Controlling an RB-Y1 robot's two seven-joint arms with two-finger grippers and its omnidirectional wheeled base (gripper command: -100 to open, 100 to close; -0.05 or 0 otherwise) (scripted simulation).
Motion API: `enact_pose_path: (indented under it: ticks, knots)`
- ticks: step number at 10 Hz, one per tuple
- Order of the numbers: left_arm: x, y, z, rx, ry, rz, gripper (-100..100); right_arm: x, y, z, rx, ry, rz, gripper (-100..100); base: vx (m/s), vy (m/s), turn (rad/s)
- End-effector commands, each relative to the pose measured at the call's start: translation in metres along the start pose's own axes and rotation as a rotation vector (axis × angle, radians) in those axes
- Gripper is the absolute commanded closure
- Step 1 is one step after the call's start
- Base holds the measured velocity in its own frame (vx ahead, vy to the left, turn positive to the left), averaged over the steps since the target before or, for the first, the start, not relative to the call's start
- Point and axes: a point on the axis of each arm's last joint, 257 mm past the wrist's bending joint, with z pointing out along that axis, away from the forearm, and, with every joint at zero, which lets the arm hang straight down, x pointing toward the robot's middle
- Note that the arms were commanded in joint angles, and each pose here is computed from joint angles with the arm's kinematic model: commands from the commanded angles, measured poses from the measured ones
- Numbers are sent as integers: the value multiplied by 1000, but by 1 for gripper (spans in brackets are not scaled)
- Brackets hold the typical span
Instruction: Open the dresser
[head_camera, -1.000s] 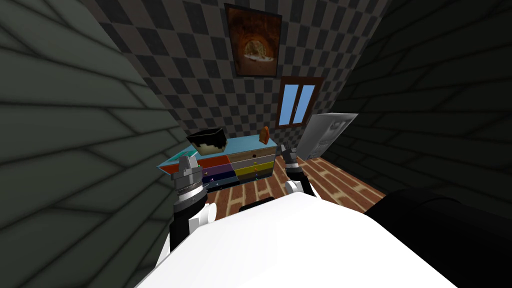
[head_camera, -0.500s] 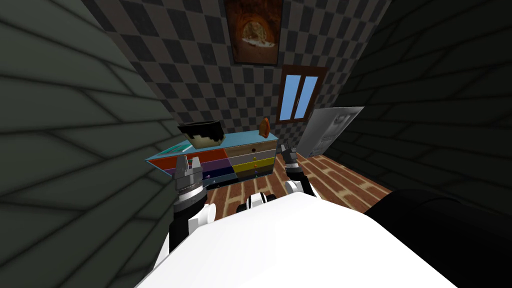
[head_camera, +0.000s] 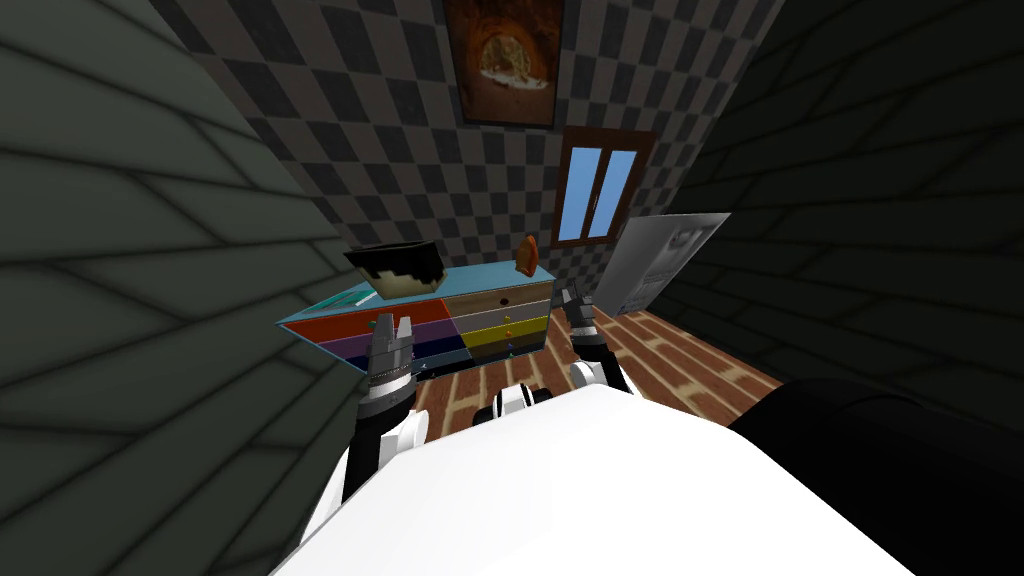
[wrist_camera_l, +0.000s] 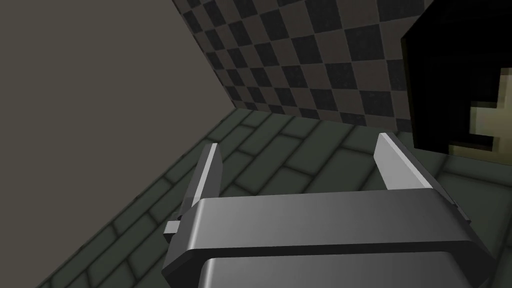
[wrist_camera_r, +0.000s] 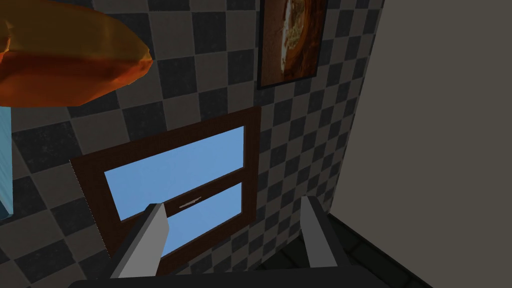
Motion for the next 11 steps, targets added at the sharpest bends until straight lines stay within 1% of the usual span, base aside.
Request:
enact_pose_path:
  ticks: [1, 3, 4, 7, 8, 11]
  knots:
    - [7, 22, -9, -25, 39, 9, -100, 0, 0, 0, 0, 0, 0, 0, 66, -85, -2]
    - [12, 37, -14, -38, 59, 14, -100, 0, 0, 0, 0, 0, 0, 0, 78, -84, -1]
    - [12, 41, -17, -49, 61, 14, -100, 0, 0, 0, 0, 0, 0, 0, 38, -60, 2]
    - [18, 67, -28, -79, 87, 19, -100, 0, 0, 0, 0, 0, 0, 0, 51, -70, -2]
    - [19, 70, -30, -87, 89, 20, -100, 0, 0, 0, 0, 0, 0, 0, 46, -55, 2]
    - [24, 95, -43, -119, 108, 23, -100, 0, 0, 0, 0, 0, 0, 0, 61, -72, -2]
